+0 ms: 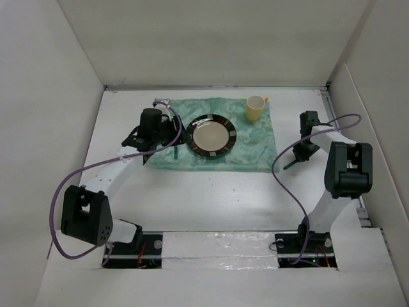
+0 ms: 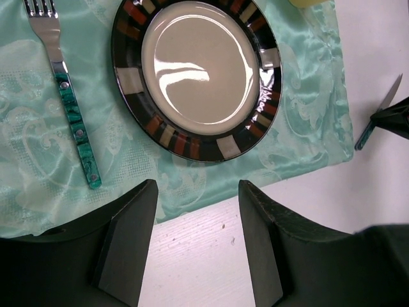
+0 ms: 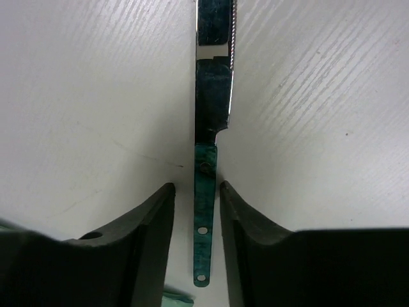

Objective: Set the dinner table for one person

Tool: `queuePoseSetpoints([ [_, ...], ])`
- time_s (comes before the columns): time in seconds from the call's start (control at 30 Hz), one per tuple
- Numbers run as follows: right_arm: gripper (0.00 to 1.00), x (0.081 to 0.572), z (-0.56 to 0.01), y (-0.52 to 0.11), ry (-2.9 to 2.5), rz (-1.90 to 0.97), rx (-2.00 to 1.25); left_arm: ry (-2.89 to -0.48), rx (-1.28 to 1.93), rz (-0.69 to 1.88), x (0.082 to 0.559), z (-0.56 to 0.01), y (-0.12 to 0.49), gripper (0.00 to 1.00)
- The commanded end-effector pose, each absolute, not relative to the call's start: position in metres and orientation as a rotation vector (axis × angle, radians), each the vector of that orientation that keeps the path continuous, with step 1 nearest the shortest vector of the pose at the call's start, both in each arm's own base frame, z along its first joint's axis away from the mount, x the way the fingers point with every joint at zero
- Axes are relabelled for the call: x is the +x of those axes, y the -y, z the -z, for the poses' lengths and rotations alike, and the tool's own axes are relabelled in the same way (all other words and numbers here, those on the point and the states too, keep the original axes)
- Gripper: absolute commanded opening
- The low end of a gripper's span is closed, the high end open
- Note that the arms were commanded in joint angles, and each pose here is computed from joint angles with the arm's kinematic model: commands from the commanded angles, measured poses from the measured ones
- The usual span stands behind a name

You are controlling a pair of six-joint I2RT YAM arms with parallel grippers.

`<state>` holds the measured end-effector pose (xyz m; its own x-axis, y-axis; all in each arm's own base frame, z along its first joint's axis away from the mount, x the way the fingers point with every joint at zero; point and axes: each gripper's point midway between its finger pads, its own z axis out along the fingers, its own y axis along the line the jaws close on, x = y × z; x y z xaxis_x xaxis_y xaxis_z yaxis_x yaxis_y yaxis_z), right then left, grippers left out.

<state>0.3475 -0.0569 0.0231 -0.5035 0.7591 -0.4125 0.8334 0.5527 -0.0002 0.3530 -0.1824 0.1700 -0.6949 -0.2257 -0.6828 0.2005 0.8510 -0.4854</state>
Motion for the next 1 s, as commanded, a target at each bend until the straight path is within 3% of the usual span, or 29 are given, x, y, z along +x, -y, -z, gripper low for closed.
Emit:
queuePoseSetpoints([
  [0.0,0.25,0.35,-0.02,0.06,-2.443,0.308,1.257,-2.163,-0.024,0.704,0.349,-0.192,0.179,0.5],
  [0.1,0.0,0.353,-0.031,0.062,-2.409,0.307,1.265,-2.151,-0.034,0.694,0.345,-0.198,0.175,0.5],
  [0.2,0.0,0.367,-0.08,0.069,-2.272,0.26,1.243,-2.138,-0.037,0.696,0.343,-0.207,0.174,0.51],
  [0.33,0.0,0.405,-0.199,0.039,-2.05,0.061,1.008,-2.086,-0.035,0.698,0.34,-0.234,0.171,0.51],
  [0.37,0.0,0.412,-0.244,0.023,-1.964,-0.049,0.936,-2.066,-0.038,0.697,0.341,-0.243,0.171,0.51],
  [0.5,0.0,0.417,-0.306,-0.076,-1.968,-0.291,0.465,-2.014,-0.045,0.666,0.337,-0.274,0.162,0.51],
  [0.6,0.0,0.407,-0.299,-0.13,-2.053,-0.394,0.206,-1.992,-0.053,0.624,0.332,-0.288,0.153,0.52],
  [0.73,0.0,0.394,-0.249,-0.183,-2.226,-0.475,0.01,-2.009,-0.046,0.564,0.324,-0.285,0.143,0.52],
  [0.97,0.0,0.415,-0.175,-0.19,-2.39,-0.427,-0.023,-2.059,-0.082,0.543,0.307,-0.269,0.132,0.52],
])
